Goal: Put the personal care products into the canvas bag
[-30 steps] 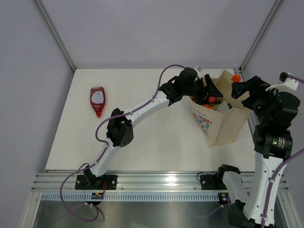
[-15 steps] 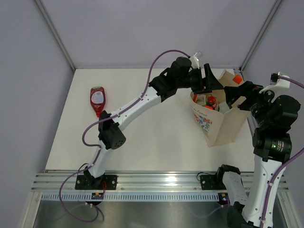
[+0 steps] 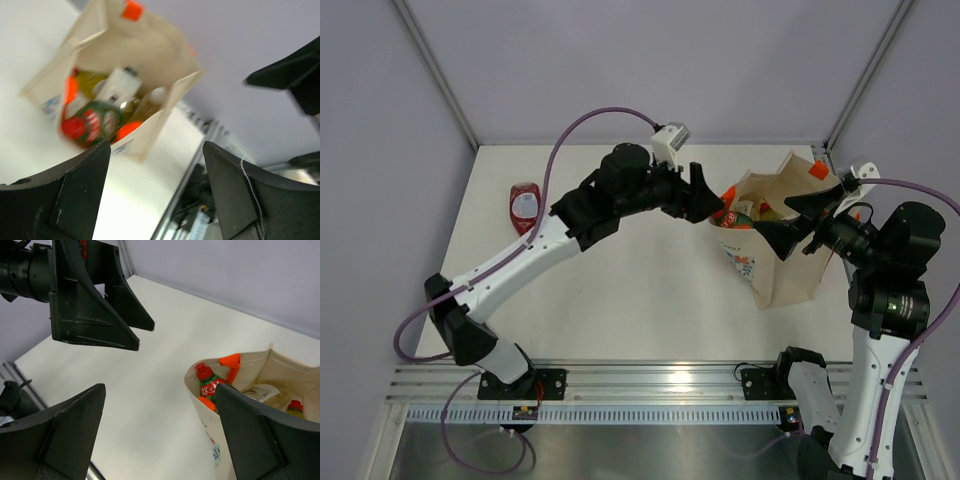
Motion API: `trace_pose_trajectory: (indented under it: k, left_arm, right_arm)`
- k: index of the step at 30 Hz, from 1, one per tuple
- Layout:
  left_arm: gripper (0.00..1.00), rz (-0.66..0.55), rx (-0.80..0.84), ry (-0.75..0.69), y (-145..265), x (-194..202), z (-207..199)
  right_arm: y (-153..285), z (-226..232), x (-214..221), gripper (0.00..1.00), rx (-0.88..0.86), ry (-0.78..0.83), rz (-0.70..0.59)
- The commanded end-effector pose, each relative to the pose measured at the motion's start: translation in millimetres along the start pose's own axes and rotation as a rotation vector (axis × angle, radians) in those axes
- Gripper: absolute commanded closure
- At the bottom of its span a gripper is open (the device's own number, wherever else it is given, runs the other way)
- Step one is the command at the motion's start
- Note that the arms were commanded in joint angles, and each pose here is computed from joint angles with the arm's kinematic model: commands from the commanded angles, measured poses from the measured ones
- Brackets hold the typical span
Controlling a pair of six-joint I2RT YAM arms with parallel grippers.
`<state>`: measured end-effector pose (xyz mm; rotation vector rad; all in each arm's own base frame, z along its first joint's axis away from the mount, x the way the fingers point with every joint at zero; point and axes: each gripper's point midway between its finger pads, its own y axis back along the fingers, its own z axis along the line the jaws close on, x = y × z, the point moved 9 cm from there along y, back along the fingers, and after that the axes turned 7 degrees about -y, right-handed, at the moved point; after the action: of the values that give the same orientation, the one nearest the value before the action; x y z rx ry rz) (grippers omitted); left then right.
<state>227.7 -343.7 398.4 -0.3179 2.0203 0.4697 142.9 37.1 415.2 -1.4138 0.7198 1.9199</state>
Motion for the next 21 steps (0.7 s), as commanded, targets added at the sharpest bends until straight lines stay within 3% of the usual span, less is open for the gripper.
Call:
trace_pose_trajectory:
  k: [1, 8, 13, 17, 21]
  left_arm:
    - [0.19, -0.047, -0.259, -0.124, 44, 13, 43]
    - [0.02, 0.000, -0.859, -0.012, 153, 76, 152]
    - [0.01, 0.086, -1.304, 0.149, 225, 117, 244]
    - [0.01, 0.209, -1.349, 0.255, 231, 135, 307]
    - [0.01, 0.253, -1.406, 0.249, 218, 128, 350]
  right_arm:
    - [-3, 0, 10, 0.00, -0.133, 0.047, 0.055]
    - [-6, -11, 34, 0.00, -0.158, 0.025, 0.131]
    - [-11, -20, 46, 0.00, -0.169, -0.017, 0.155]
    - [-15, -25, 52, 0.00, -0.185, -0.045, 0.158]
    - [-20, -32, 60, 0.00, -0.204, -0.070, 0.175]
